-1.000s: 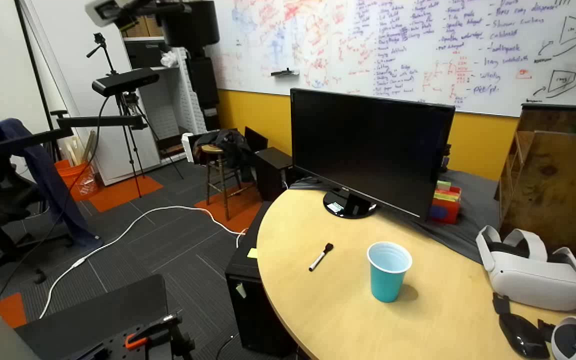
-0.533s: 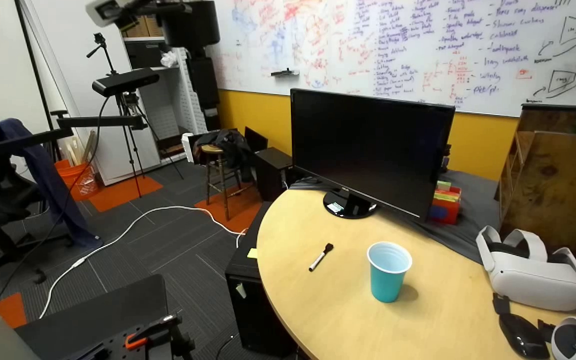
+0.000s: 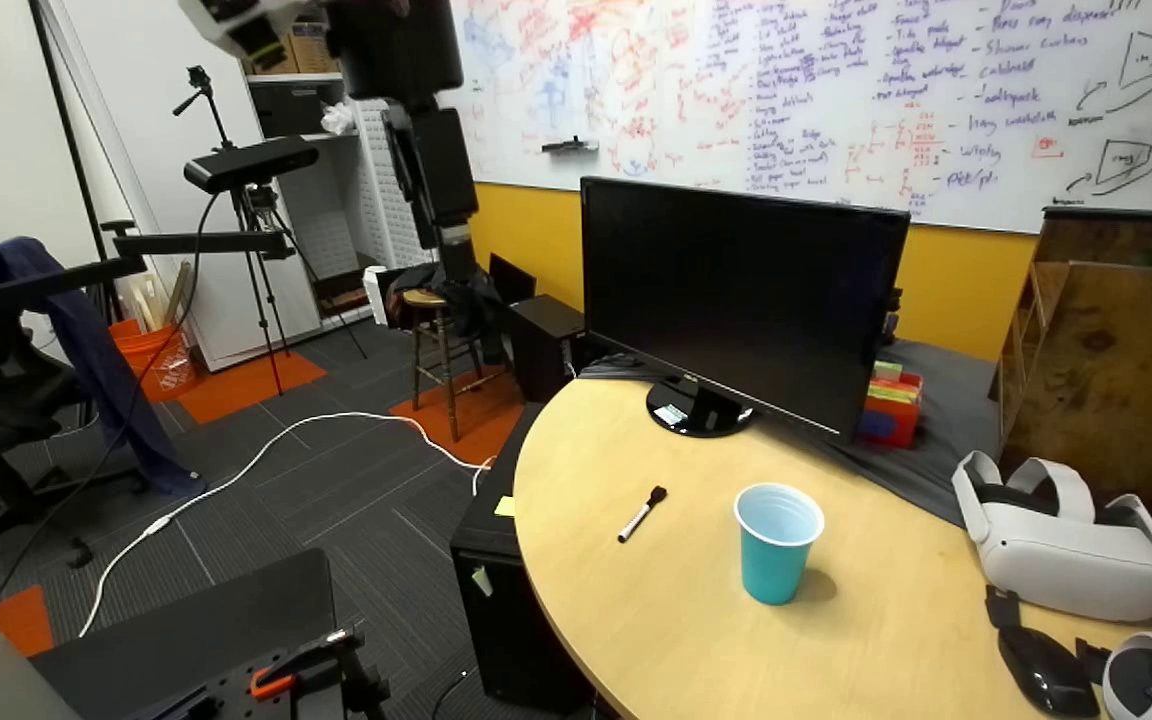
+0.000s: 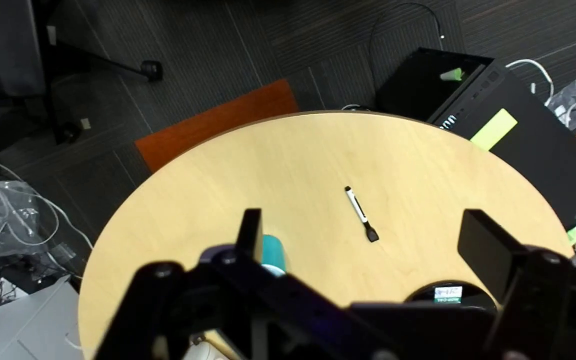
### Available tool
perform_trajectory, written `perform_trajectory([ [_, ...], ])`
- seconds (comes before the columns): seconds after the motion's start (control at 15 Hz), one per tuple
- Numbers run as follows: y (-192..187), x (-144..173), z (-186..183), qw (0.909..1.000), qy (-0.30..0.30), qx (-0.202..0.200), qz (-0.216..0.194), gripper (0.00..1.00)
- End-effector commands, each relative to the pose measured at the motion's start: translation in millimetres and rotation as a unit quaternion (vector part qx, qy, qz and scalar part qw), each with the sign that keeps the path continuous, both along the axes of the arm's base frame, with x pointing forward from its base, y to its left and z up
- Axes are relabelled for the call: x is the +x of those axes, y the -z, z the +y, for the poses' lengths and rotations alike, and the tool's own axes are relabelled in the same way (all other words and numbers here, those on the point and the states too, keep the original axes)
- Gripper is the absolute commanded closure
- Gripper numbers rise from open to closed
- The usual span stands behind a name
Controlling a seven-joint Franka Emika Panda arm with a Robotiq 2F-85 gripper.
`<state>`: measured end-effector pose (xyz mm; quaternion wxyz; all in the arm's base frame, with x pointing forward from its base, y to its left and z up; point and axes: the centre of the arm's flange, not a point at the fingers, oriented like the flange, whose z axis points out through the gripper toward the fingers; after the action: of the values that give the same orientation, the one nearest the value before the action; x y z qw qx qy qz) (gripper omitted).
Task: Move the blue cup to the left side of the desk
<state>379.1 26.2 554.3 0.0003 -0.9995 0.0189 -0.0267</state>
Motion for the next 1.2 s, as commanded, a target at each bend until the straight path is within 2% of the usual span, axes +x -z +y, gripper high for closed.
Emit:
perform_trajectory([
  [0.0,13,1,-29,0.9978,-0.037,-0.055,0.002,0.0],
  [0.13,19,0,-45,0.9942,-0.066,-0.085,0.0,0.0],
  [0.4,30,6,-86,0.9844,-0.113,-0.131,-0.032,0.0],
  [0.8,50,14,-152,0.977,-0.132,-0.139,-0.094,0.0],
  [1.13,70,20,-179,0.9742,-0.158,-0.13,-0.094,0.0],
])
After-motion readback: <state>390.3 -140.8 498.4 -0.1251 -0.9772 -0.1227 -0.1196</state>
